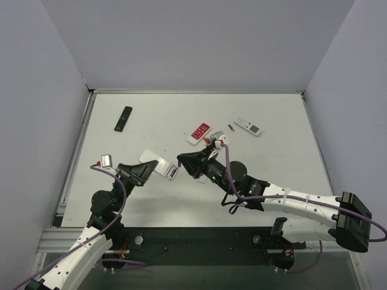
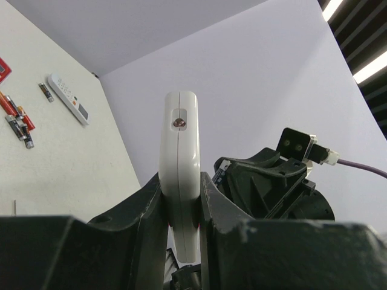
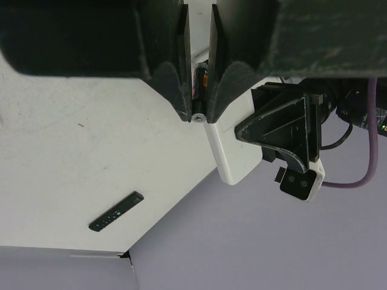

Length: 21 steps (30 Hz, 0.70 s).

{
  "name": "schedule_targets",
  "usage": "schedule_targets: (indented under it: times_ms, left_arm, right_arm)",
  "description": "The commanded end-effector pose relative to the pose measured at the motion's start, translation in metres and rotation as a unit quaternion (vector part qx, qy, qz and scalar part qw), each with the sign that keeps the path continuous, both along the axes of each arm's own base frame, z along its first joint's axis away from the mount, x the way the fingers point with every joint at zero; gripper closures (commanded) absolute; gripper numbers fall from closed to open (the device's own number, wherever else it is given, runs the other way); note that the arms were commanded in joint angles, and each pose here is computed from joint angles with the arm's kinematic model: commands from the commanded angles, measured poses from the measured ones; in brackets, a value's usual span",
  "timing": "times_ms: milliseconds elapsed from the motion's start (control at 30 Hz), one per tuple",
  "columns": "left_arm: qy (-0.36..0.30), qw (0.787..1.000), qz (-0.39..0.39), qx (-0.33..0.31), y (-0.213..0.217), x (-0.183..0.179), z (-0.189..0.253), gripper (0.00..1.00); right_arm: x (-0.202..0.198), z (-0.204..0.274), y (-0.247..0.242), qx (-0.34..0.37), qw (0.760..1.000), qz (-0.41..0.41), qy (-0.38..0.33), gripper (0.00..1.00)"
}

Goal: Load the batteries into the remote control
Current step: Load the battery into the remote control.

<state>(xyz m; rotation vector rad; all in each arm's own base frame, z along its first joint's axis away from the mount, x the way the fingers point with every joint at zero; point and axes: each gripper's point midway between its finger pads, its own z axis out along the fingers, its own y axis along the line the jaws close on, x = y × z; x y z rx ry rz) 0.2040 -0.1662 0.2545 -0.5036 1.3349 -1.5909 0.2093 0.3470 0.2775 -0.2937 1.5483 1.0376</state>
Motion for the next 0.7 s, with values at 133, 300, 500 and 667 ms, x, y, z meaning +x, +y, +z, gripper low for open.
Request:
schedule_targets:
  times_ms: [133,300,500,667]
  left_arm:
    - [0.036,0.999,0.007,0.0,0.004,-0.001,-0.06,1.0]
    - [0.034,0.999,0.007,-0.008,0.005,-0.001,-0.057,1.0]
    - [0.028,0.999,0.005,-0.022,0.006,-0.002,-0.05,1.0]
    - [0.027,0.999,0.005,-0.032,0.007,-0.003,-0.047,1.0]
  right_arm:
    - [-0.013,0.032,0.02,0.044,0.998,0.009,-0.04,1.0]
    - [-0.019,0.029,0.03,0.034,0.998,0.015,-0.051,1.0]
    - [-0.014,0.031,0.031,0.037,0.998,-0.011,-0.059,1.0]
    - [-0.011,0.031,0.032,0.043,0.997,-0.027,-0.063,1.0]
